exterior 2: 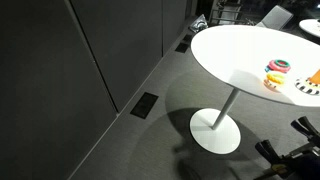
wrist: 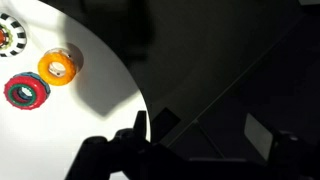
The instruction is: Put the orange ring on the stake
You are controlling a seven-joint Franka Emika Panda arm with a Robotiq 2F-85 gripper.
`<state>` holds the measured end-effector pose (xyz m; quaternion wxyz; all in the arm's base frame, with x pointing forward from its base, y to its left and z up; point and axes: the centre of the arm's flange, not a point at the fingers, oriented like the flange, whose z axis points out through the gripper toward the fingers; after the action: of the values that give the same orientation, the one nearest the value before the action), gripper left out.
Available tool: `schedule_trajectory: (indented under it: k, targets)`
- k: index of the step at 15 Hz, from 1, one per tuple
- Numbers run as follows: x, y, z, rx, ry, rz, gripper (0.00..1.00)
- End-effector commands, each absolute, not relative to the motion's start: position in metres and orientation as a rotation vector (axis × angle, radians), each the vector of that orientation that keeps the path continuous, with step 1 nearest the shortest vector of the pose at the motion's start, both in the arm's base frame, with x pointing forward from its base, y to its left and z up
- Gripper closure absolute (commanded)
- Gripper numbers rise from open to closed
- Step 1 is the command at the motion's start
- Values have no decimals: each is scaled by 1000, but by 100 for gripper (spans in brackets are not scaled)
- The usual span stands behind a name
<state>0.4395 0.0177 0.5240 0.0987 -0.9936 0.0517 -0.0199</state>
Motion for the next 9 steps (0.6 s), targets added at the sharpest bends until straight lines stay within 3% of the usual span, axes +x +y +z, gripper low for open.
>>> schedule_trajectory:
  k: [1, 9]
  targets:
    - [440, 18, 525, -2939, 153, -60, 0]
    - [446, 9, 511, -2992, 174, -47, 0]
